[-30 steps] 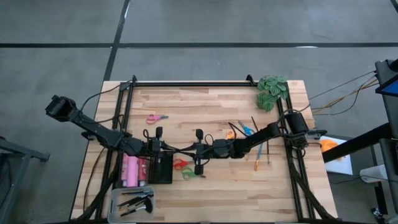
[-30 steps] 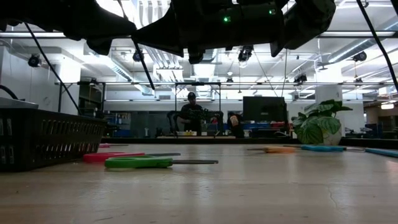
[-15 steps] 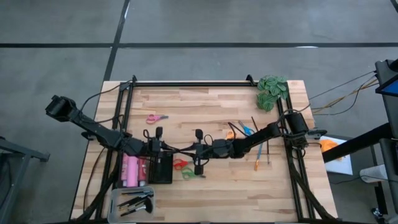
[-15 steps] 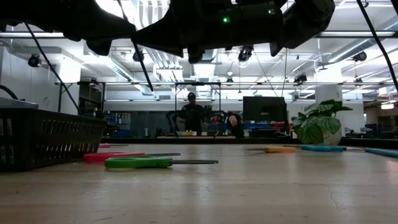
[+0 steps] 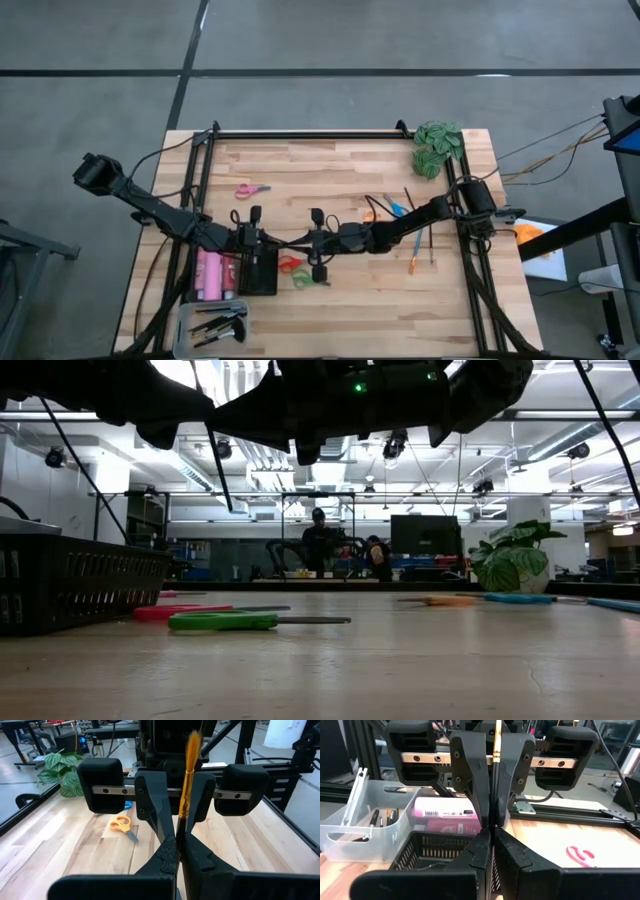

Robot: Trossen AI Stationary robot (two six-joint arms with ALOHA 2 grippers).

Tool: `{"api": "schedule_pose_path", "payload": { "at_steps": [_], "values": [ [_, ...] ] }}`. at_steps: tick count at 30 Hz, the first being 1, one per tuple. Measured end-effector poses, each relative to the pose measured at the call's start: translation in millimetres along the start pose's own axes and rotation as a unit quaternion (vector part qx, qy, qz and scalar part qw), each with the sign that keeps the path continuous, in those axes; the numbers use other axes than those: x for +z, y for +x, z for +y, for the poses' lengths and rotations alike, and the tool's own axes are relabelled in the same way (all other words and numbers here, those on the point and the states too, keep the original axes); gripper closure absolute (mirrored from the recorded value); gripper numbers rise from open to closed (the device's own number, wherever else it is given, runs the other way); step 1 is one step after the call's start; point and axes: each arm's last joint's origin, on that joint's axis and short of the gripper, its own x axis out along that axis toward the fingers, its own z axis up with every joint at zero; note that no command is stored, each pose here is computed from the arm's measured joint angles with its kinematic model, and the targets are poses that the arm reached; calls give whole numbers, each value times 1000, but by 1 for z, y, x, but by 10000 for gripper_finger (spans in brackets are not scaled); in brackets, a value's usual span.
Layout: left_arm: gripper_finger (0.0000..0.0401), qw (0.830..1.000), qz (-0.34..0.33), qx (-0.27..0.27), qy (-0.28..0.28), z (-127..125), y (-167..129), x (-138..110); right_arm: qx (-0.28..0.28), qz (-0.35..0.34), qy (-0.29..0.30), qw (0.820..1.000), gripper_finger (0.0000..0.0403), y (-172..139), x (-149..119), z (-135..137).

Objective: Pick & Place Paint Supplies
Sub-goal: Put the gold paint brush into the transparent bin

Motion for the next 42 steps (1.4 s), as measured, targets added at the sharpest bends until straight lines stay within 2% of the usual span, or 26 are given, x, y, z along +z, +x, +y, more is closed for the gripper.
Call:
{"api": "schedule_pose_path", "payload": {
  "at_steps": [5, 12, 27, 32, 38, 42],
  "values": [
    [400, 1000, 3, 1, 1, 0, 0, 0, 1, 9, 0, 1000, 387, 2, 3, 1],
    [401, 1000, 6, 3, 3, 0, 0, -1, 1, 14, 40, 999, 387, 3, 2, 1],
    [401, 1000, 5, 4, 3, 0, 0, -1, 0, 13, 15, 1000, 387, 3, 2, 1],
    [400, 1000, 5, 10, 4, 1, 0, -1, -27, 13, -12, 999, 387, 3, 2, -1],
    [400, 1000, 5, 10, 4, 1, 0, -1, -32, 13, 14, 999, 387, 2, 2, -1],
    [400, 1000, 5, 9, 4, 1, 0, -1, -33, 13, 3, 999, 387, 2, 2, -1]
  ]
}}
